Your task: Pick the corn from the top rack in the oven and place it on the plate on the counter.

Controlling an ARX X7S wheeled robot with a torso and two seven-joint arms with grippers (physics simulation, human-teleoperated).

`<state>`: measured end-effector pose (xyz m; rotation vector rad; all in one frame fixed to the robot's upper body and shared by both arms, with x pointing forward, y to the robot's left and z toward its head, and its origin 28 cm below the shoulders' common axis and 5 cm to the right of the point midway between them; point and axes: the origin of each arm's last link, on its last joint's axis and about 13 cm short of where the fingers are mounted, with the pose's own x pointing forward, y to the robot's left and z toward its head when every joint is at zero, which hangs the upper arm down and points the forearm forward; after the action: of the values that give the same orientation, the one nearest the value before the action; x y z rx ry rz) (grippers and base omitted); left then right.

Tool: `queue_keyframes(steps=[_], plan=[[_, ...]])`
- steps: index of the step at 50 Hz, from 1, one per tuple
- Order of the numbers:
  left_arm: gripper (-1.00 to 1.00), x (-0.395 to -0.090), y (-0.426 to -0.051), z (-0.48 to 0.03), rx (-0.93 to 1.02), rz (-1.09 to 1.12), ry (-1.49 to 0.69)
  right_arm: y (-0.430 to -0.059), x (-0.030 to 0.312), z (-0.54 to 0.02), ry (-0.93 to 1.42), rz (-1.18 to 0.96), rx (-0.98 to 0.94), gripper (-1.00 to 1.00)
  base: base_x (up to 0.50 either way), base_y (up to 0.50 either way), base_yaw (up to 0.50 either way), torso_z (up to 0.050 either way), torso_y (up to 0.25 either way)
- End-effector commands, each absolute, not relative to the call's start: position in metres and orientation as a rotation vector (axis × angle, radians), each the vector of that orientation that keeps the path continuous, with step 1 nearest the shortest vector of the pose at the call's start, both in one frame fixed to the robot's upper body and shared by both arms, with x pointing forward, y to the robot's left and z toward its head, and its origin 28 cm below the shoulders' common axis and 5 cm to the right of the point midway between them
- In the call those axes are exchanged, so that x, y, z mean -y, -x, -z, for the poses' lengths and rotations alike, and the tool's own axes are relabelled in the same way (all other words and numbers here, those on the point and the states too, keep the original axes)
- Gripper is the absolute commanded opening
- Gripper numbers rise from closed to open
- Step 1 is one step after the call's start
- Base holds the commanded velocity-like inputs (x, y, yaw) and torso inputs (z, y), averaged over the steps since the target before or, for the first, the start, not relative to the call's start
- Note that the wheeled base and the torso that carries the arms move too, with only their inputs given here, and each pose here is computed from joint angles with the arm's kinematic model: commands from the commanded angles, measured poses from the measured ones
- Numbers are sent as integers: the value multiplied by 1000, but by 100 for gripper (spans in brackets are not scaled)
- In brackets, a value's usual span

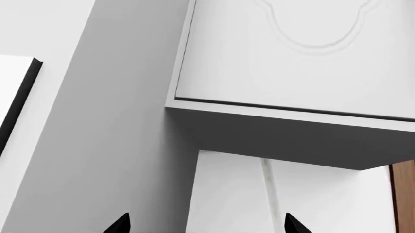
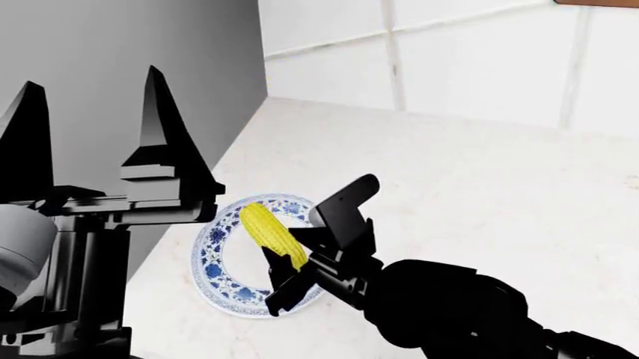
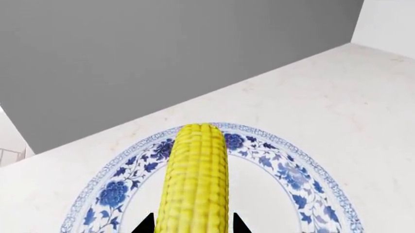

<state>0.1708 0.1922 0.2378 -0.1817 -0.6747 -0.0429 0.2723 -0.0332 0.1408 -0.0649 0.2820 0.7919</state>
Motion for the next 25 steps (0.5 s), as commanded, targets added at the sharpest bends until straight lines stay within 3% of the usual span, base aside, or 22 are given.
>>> queue_keyframes(steps=[1,8,9,25], plan=[[100,-192,-171,-237,673,44,184,-274,33,-142,76,-793,-271,-100,0,0,0,0,0],[100,-192,-170,-237,674,43,185,-274,33,-143,84,-784,-277,-100,0,0,0,0,0],[100,-192,-170,-237,674,43,185,-273,33,-142,90,-781,-280,100,0,0,0,0,0],[100,-192,-171,-238,674,44,187,-274,32,-143,96,-782,-282,100,0,0,0,0,0]])
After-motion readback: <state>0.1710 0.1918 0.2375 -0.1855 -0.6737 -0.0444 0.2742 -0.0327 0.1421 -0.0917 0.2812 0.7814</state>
